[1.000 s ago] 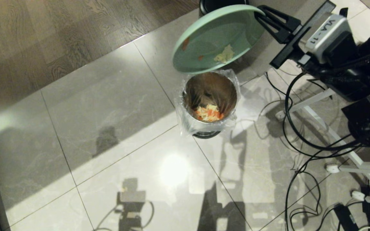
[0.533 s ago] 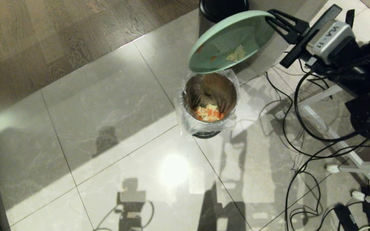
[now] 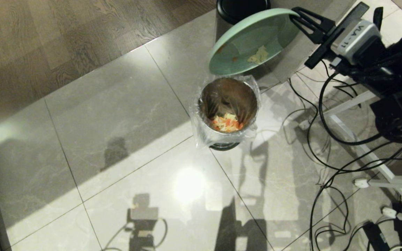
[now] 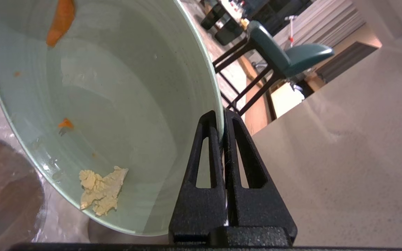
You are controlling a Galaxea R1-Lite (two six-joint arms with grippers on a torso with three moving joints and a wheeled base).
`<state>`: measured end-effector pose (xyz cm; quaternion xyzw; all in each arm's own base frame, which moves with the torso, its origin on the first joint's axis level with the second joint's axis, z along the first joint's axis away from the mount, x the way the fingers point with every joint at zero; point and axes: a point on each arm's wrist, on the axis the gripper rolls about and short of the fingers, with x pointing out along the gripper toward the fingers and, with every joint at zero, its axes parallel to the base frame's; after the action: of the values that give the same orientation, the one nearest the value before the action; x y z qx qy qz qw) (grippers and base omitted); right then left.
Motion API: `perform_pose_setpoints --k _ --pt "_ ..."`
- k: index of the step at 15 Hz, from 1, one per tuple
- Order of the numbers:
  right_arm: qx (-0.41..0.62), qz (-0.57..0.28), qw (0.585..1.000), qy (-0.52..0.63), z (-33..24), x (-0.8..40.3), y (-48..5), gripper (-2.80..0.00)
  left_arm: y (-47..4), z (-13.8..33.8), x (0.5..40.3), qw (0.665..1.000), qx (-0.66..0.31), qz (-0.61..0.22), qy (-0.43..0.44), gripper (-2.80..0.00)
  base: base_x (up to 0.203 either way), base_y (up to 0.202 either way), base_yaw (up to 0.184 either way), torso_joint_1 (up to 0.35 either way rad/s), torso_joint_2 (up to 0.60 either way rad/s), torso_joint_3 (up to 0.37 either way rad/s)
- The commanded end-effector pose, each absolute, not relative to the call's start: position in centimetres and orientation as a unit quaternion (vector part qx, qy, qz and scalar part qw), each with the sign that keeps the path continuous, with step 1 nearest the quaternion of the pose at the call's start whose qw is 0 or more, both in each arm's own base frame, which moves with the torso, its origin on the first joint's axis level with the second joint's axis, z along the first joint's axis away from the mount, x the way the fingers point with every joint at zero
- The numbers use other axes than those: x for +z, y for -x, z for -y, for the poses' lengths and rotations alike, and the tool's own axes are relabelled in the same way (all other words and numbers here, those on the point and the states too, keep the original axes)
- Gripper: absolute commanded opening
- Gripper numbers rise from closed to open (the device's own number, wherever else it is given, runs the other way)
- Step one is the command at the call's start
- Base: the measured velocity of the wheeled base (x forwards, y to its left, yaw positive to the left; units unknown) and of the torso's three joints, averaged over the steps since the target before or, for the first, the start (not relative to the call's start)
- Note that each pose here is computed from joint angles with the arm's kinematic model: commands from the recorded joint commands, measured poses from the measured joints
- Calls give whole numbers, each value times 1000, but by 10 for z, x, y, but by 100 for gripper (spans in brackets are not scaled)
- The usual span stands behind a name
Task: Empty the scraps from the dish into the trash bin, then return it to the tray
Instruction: Pour the leftover food from the plate into the trash can
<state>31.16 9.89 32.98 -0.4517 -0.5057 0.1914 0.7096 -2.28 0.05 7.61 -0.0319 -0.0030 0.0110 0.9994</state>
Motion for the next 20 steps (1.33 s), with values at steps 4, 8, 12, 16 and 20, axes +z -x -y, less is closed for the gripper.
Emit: perform_pose_setpoints --k 4,8,12,16,20 --pt "205 531 696 437 -118 336 -302 -280 23 -1 76 999 11 3 32 -280 0 0 0 0 0 0" --pt "199 545 687 438 -111 349 -280 -280 23 -1 76 999 11 3 32 -280 0 0 0 0 0 0" --pt "190 557 681 437 -105 365 -262 -280 23 -1 76 999 11 3 32 -280 0 0 0 0 0 0" --pt "196 568 662 448 -98 367 -262 -280 23 -1 76 999 11 3 32 -280 0 0 0 0 0 0" --pt "215 602 625 449 -100 388 -257 -280 23 -1 76 999 11 3 32 -280 0 0 0 0 0 0"
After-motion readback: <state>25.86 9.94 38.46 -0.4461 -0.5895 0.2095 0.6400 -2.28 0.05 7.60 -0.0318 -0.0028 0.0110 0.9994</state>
